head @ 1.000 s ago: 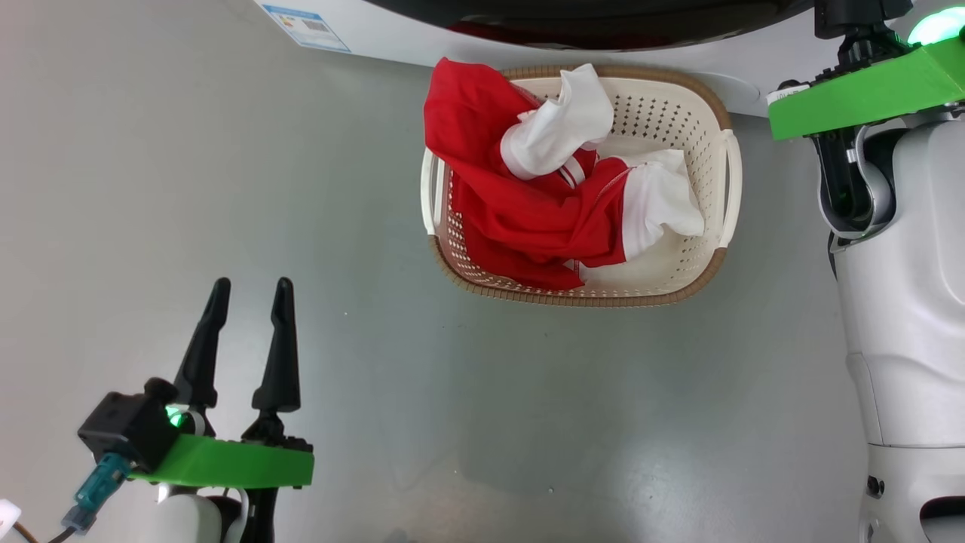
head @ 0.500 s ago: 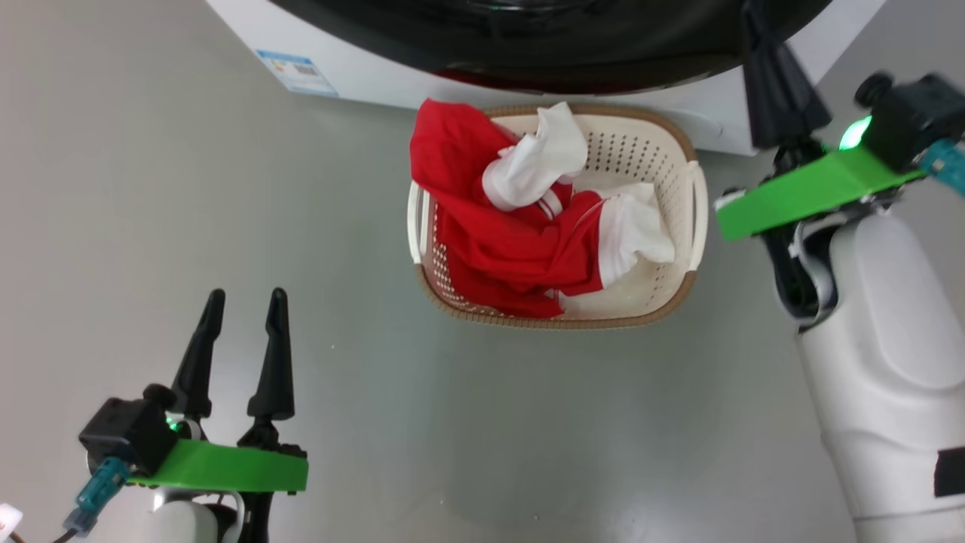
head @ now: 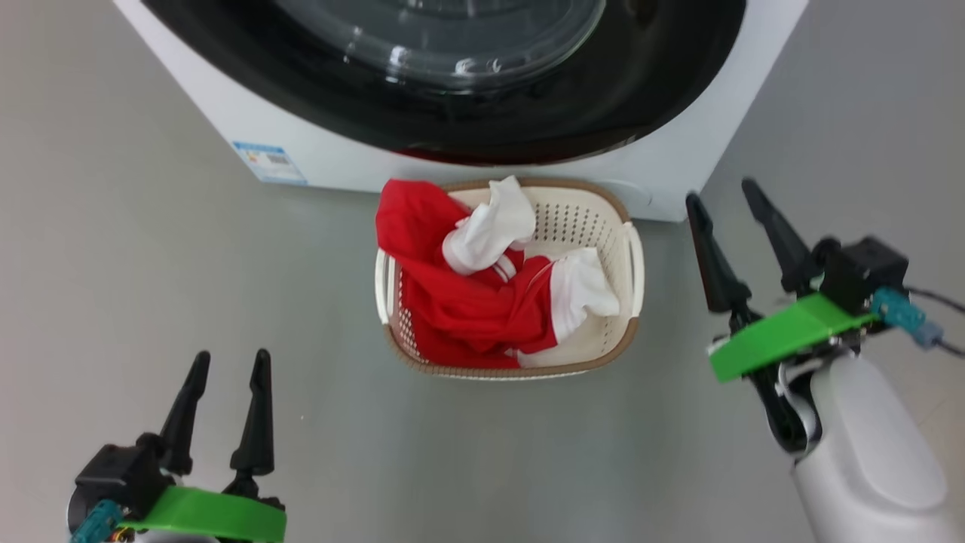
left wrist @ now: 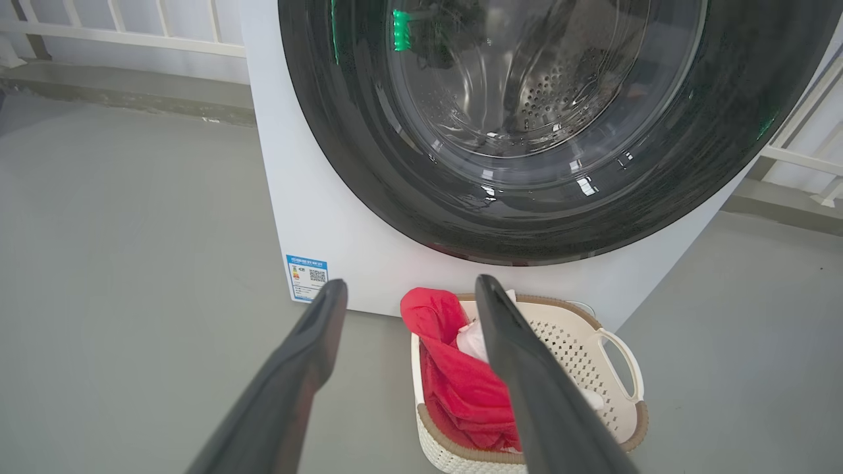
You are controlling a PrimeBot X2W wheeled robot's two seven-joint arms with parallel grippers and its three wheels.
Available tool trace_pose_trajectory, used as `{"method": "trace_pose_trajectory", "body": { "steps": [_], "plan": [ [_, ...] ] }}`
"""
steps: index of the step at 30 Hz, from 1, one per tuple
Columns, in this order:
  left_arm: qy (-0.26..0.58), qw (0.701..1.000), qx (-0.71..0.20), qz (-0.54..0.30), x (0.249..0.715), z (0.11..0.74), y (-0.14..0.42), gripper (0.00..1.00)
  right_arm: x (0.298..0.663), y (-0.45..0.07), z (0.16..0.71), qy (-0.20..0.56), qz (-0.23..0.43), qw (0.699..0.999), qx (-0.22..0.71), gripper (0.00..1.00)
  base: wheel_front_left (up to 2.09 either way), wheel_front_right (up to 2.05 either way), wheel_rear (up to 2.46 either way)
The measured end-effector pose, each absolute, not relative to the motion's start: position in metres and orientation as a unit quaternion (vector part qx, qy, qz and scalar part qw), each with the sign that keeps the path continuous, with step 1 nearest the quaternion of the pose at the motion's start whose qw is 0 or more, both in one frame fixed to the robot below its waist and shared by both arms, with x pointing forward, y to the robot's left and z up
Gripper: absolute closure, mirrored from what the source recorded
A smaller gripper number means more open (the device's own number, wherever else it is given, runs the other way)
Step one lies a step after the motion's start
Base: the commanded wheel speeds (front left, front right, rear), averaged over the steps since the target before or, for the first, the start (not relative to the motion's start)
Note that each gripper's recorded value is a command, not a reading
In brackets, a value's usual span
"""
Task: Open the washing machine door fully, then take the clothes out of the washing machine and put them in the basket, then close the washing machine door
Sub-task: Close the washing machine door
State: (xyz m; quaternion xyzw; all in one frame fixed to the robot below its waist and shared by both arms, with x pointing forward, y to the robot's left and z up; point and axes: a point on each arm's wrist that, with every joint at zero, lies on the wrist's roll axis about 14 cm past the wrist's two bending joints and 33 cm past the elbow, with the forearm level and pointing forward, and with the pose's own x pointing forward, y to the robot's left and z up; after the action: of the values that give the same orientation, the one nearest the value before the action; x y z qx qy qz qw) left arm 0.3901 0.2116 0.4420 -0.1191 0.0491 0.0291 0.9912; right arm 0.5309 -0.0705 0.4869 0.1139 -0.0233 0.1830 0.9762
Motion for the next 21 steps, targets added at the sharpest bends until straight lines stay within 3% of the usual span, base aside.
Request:
{"method": "trace_pose_trajectory", "body": {
  "steps": [21],
  "plan": [
    [0.028,0.992,-0.116,-0.035,0.372,0.463,0.182,0.0,0.419,-0.164,0.469,0.022,0.073,0.993,0.095,0.0,0.0,0.0,0.0]
  ]
}}
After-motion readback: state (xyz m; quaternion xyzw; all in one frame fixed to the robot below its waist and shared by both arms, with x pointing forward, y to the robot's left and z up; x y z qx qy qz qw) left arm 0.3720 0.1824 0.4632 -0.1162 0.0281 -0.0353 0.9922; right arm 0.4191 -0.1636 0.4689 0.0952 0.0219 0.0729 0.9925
